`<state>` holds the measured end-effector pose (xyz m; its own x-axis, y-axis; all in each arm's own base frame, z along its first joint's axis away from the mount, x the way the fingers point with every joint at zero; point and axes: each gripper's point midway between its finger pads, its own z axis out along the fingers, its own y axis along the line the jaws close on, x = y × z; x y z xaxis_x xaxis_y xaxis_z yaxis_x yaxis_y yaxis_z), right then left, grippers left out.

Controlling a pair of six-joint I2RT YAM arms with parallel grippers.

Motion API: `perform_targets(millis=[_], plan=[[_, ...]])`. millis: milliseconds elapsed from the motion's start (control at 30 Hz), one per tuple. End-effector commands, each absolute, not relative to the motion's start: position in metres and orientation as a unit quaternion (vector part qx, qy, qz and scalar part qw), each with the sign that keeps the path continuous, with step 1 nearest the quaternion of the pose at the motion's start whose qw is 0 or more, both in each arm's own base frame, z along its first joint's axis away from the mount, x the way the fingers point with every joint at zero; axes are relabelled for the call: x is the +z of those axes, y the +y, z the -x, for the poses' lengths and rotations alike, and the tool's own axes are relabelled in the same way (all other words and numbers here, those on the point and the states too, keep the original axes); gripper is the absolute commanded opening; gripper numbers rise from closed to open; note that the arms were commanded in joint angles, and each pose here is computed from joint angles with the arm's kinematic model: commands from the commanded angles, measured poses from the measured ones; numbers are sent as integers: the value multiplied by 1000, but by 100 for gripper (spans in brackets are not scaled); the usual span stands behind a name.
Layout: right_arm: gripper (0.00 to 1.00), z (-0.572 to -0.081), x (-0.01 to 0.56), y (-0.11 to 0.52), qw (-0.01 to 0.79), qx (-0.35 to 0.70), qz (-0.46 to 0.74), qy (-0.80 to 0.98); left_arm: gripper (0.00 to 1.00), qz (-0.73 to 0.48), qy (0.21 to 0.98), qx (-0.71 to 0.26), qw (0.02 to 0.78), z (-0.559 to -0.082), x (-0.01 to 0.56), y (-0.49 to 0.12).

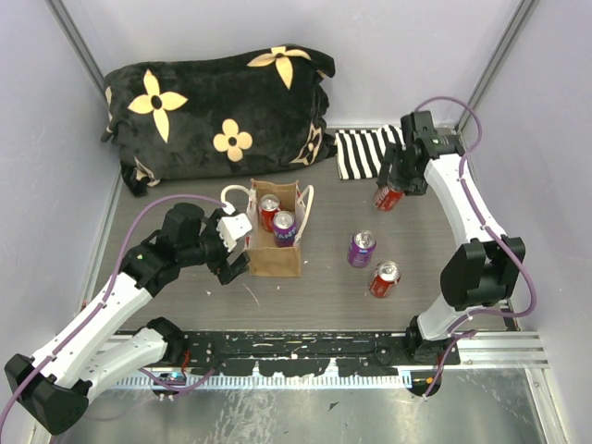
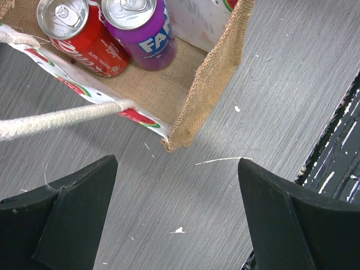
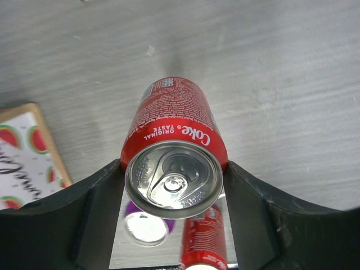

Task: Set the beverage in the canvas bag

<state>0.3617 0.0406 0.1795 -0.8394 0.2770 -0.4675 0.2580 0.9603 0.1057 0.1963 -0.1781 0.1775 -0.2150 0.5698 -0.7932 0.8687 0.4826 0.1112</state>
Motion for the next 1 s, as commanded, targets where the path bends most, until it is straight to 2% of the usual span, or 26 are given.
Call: perform_targets(millis=[0,133,267,467,967], plan=[[1,-387,253,88,328,73,-103,936,95,-469,753,-191,420,-198,187,-181],[1,-406,301,141,379,99,-61,918,95,-464,756,-189,422,-198,187,-179],[1,-416,346,205,434,167,-16,885,95,-461,758,-190,420,-196,182,-177],[1,-397,378,290,465,240,50,851,94,-447,768,-196,416,-194,179,-171],[1,-317,306,378,382,234,150,881,94,-425,782,-198,411,-187,174,-160]])
